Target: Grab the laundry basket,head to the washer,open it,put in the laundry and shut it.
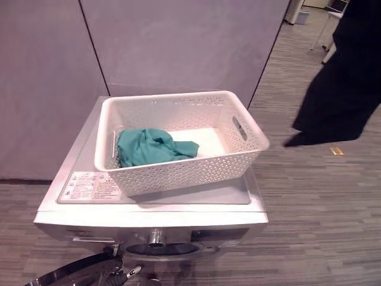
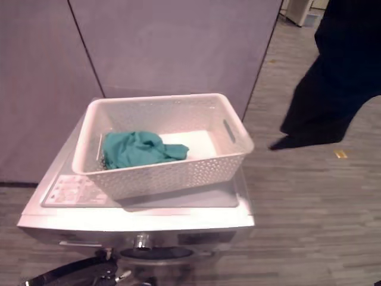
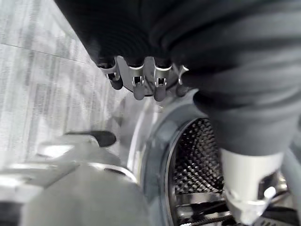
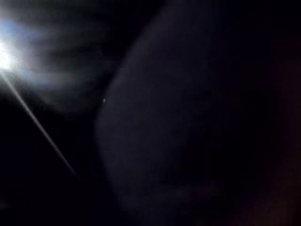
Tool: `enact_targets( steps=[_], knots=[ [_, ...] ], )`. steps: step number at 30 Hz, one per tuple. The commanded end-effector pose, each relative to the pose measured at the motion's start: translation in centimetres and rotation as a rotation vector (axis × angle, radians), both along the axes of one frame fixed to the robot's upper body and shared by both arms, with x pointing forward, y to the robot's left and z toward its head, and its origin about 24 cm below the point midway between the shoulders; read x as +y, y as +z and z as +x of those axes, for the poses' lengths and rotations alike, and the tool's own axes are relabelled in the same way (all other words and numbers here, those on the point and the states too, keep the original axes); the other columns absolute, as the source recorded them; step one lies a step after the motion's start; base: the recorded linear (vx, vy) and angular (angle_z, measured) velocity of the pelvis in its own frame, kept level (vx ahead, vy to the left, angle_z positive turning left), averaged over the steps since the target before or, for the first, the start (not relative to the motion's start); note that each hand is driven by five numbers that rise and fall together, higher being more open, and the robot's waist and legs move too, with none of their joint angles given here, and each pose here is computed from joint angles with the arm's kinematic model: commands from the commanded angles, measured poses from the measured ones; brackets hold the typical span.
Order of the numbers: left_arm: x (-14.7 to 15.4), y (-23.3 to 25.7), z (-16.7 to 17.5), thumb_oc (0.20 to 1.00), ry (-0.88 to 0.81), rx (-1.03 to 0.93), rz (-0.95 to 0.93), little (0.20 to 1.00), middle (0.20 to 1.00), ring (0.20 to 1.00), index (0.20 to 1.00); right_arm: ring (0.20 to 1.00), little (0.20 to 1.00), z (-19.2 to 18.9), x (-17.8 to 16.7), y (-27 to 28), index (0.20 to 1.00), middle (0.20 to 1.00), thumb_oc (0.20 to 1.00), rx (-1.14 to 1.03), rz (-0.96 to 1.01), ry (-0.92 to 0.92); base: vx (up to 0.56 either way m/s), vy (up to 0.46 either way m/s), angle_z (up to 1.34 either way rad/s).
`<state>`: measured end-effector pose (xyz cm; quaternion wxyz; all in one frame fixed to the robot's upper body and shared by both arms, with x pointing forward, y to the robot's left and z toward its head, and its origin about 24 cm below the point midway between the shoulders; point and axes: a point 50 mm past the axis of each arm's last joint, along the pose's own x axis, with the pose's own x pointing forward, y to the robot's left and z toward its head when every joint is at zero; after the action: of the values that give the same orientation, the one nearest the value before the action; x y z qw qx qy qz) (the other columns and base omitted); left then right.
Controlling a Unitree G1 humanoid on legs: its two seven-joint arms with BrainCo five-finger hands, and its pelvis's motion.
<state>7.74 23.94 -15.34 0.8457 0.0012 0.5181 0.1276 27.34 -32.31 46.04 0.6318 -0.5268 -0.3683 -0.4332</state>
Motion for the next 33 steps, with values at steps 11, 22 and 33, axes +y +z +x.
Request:
enact_targets(
  steps=[11, 22, 33],
  knots=[
    [-2.7, 0.2, 2.5, 1.000, 0.030, -0.098, -0.076, 1.000, 1.000, 1.000, 1.000, 0.200, 0.200, -2.1, 2.9, -1.8, 0.200, 0.200, 0.200, -0.238, 0.010, 0.306, -0.10, -0.158, -0.12],
    [-3.8, 7.2, 11.6, 1.000, -0.160, -0.585, -0.062, 1.000, 1.000, 1.000, 1.000, 0.200, 0.200, -0.9, 6.2, -9.5, 0.200, 0.200, 0.200, -0.220, 0.037, 0.416, -0.14, -0.089, 0.11],
    [-9.6, 16.8, 20.8, 1.000, -0.375, -1.017, -0.092, 1.000, 1.000, 1.000, 1.000, 0.200, 0.200, 0.2, 11.0, -11.1, 0.200, 0.200, 0.200, -0.155, 0.039, 0.639, -0.08, 0.012, 0.46]
  ],
)
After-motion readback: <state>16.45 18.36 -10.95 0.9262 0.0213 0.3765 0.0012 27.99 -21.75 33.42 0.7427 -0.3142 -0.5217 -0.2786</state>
